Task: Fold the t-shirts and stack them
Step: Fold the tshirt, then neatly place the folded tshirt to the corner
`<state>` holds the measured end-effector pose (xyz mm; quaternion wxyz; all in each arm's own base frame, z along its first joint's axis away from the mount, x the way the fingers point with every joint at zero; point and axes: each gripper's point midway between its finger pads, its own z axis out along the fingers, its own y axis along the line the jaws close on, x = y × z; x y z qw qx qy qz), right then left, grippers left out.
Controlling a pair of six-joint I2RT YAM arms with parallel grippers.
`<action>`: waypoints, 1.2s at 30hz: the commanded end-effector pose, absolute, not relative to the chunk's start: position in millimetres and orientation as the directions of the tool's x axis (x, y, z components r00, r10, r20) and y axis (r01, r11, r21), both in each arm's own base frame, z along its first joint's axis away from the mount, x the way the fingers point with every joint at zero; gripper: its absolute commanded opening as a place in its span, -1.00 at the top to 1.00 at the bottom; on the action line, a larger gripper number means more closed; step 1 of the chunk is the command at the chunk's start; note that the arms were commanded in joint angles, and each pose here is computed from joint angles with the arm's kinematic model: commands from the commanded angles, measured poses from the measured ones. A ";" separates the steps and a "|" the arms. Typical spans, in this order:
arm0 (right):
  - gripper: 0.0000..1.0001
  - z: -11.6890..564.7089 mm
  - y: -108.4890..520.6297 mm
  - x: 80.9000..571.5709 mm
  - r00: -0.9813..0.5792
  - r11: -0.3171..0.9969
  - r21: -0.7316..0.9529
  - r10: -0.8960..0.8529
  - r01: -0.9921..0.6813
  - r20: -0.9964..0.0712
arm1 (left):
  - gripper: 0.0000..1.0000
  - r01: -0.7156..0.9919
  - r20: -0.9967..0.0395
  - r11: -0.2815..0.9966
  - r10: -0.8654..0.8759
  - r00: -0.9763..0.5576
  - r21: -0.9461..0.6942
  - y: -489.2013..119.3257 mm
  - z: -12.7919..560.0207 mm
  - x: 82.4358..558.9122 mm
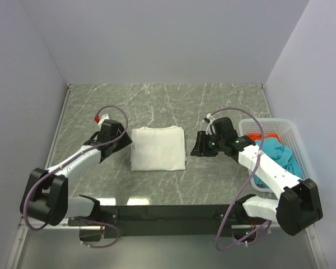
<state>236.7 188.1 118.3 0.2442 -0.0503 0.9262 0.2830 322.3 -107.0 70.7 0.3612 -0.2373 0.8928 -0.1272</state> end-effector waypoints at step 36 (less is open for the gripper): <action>-0.03 17.6 263.6 317.5 -0.939 0.961 0.239 -0.052 -0.140 -0.339 | -0.87 -0.263 -0.855 0.917 -0.379 -0.354 -0.298 -30.7 198.2 277.2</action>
